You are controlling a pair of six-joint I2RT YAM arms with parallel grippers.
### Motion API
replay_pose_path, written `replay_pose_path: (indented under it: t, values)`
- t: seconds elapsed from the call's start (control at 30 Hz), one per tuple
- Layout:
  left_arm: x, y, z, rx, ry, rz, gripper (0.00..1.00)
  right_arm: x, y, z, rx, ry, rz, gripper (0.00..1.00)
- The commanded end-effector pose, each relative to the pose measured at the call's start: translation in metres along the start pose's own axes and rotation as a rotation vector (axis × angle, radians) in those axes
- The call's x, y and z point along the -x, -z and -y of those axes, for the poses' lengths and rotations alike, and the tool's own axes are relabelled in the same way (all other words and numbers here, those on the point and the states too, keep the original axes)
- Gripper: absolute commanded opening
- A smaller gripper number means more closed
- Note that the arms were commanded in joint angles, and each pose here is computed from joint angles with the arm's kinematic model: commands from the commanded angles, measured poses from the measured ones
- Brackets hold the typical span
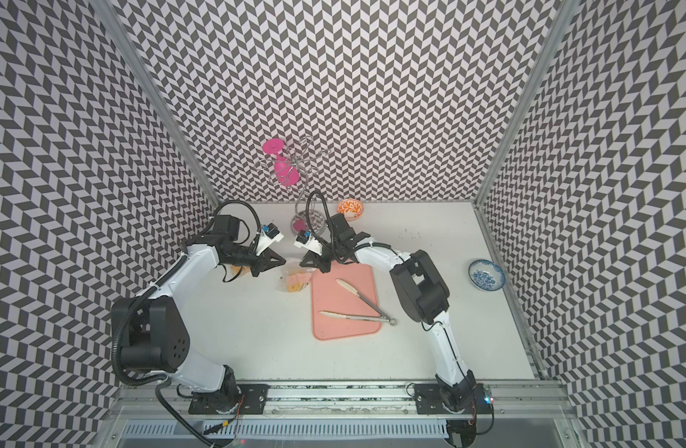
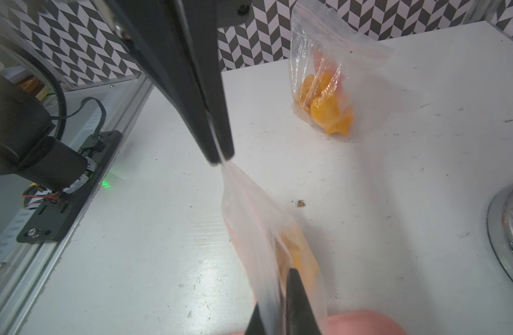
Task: Put the cookies into a resealable bag to prevent moisture
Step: Close the ziploc bag at the center of the board.
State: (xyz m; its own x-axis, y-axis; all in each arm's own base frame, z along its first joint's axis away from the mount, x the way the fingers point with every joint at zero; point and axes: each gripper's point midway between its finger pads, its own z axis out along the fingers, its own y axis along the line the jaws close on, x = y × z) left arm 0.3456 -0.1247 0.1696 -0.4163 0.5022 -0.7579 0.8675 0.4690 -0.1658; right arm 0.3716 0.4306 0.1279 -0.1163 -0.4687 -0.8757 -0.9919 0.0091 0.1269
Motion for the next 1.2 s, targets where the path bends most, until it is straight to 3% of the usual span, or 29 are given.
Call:
replay_pose_path:
  t: [0.0, 0.1, 0.17, 0.23, 0.3, 0.37, 0.5, 0.57, 0.63, 0.77, 0.83, 0.93, 1.03, 1.07, 1.17]
  values:
    - [0.004, 0.005, 0.004, 0.008, -0.029, 0.015, 0.00, 0.024, 0.019, 0.002, -0.033, 0.049, 0.046, 0.00]
    - [0.005, 0.006, 0.003, 0.013, -0.030, 0.014, 0.00, 0.023, 0.021, 0.004, -0.036, 0.041, 0.044, 0.00]
    - [0.005, 0.005, 0.002, 0.014, -0.027, 0.010, 0.00, 0.021, 0.023, 0.005, -0.039, 0.034, 0.046, 0.09]
    - [0.003, 0.005, 0.001, 0.018, -0.022, 0.003, 0.00, 0.019, 0.027, 0.005, -0.039, 0.025, 0.051, 0.12]
    - [0.003, 0.005, 0.001, 0.019, -0.021, 0.002, 0.00, 0.018, 0.029, 0.006, -0.043, 0.018, 0.052, 0.09]
    - [0.003, 0.005, 0.000, 0.021, -0.020, 0.002, 0.00, 0.015, 0.030, 0.006, -0.042, 0.012, 0.046, 0.00]
    - [0.003, 0.006, -0.001, 0.028, -0.021, -0.001, 0.00, 0.009, 0.032, 0.009, -0.053, 0.002, 0.029, 0.00]
    - [0.002, 0.006, -0.002, 0.034, -0.019, -0.004, 0.00, 0.006, 0.034, 0.012, -0.063, -0.003, 0.027, 0.11]
    - [0.001, 0.006, -0.004, 0.040, -0.014, -0.009, 0.00, 0.004, 0.038, 0.014, -0.070, -0.008, 0.028, 0.14]
    - [0.002, 0.007, -0.005, 0.045, -0.016, -0.006, 0.00, 0.001, 0.041, 0.014, -0.068, -0.019, 0.024, 0.00]
    - [0.001, 0.007, -0.006, 0.050, -0.014, -0.010, 0.00, -0.001, 0.042, 0.014, -0.071, -0.022, 0.019, 0.00]
    - [0.002, 0.010, -0.009, 0.065, -0.011, -0.009, 0.00, -0.003, 0.044, 0.018, -0.090, -0.021, 0.015, 0.10]
    - [0.000, 0.011, -0.012, 0.079, -0.001, -0.013, 0.00, -0.004, 0.049, 0.021, -0.098, -0.027, 0.019, 0.15]
    - [0.000, 0.012, -0.014, 0.085, 0.000, -0.013, 0.00, -0.004, 0.050, 0.022, -0.101, -0.029, 0.020, 0.14]
    - [0.001, 0.012, -0.015, 0.088, -0.001, -0.011, 0.00, -0.006, 0.051, 0.022, -0.093, -0.031, 0.018, 0.00]
